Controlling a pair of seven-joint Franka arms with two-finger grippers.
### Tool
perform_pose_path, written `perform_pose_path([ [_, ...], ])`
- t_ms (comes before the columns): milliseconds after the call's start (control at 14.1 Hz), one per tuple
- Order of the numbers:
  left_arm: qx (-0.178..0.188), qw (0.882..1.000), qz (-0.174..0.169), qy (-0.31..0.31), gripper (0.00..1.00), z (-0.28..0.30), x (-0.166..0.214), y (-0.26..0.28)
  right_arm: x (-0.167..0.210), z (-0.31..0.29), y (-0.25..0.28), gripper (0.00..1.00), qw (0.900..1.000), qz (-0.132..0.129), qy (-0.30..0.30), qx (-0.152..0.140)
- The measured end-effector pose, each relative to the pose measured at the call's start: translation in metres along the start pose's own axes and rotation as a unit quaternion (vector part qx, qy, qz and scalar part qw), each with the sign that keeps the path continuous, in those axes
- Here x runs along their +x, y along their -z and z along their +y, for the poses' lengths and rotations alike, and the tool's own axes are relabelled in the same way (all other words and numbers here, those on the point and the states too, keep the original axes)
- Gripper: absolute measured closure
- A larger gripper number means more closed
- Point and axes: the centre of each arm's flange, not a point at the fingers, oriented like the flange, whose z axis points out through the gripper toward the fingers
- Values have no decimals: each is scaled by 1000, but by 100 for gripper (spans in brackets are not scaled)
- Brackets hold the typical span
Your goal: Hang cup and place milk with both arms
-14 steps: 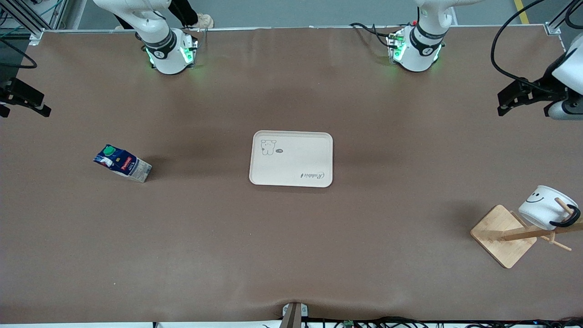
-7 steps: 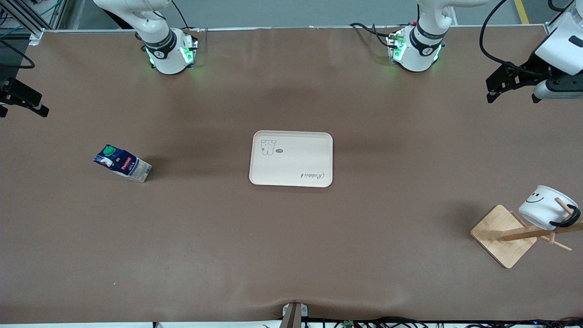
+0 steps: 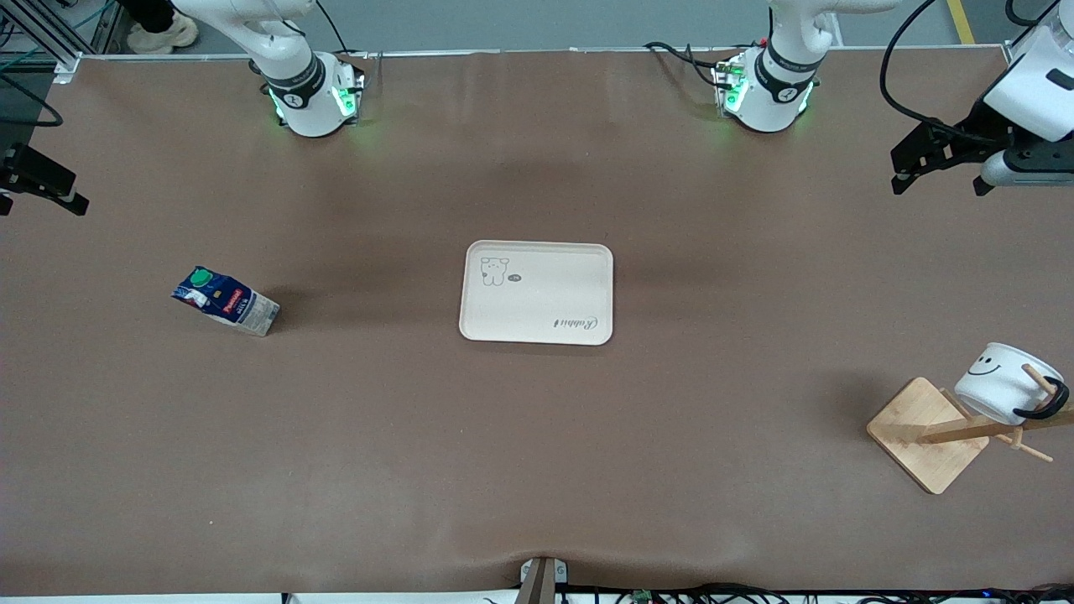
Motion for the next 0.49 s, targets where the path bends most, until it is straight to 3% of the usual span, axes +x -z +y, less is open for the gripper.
perform_pose_path([
  [495, 0, 1000, -16, -2, 0, 3, 10, -9, 1, 0, -2, 0, 1000, -2, 0, 0],
])
